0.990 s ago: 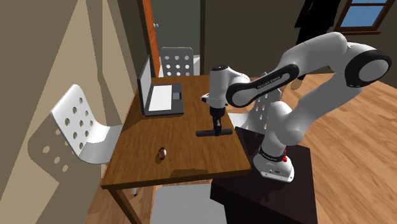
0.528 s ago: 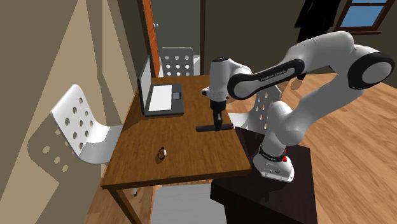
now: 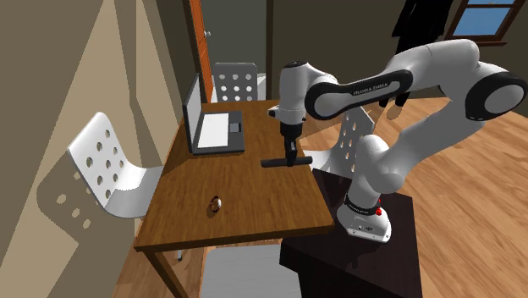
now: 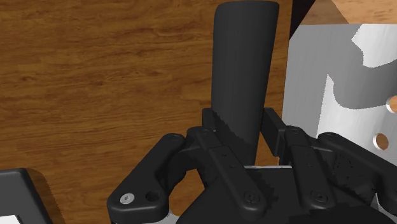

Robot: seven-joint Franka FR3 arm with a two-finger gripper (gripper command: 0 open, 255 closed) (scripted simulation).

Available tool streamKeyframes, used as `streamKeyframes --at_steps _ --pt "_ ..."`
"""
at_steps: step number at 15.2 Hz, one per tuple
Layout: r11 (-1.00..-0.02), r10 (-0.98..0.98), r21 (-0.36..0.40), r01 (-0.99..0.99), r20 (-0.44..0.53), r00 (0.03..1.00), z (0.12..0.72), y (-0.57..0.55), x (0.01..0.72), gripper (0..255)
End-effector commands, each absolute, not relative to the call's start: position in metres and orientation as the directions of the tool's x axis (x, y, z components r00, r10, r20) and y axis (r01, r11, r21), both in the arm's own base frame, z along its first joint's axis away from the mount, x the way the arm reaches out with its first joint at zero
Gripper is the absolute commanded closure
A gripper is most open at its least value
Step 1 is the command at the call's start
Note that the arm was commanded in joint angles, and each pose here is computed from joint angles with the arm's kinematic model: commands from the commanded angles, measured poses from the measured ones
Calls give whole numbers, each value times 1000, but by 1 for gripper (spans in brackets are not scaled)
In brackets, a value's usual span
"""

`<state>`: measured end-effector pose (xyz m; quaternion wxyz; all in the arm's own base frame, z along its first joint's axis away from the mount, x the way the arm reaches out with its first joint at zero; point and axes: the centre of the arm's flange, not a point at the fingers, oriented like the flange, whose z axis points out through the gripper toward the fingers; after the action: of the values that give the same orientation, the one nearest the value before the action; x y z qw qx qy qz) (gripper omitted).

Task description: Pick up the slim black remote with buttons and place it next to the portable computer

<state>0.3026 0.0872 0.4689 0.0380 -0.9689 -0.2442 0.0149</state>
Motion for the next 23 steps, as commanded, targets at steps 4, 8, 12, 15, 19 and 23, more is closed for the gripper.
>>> streamKeyframes --at_steps 4,8,12,15,19,23 --pt "-878 474 -81 472 -11 880 496 86 303 255" --pt "-878 474 -81 472 -11 880 517 86 303 255" --pt "-878 474 -81 472 -11 880 538 86 303 255" --pt "-878 474 -81 472 -11 880 554 86 303 255" --pt "-878 474 -81 472 -11 880 575 86 303 255" --pt "-878 474 -81 472 -11 880 596 86 303 255"
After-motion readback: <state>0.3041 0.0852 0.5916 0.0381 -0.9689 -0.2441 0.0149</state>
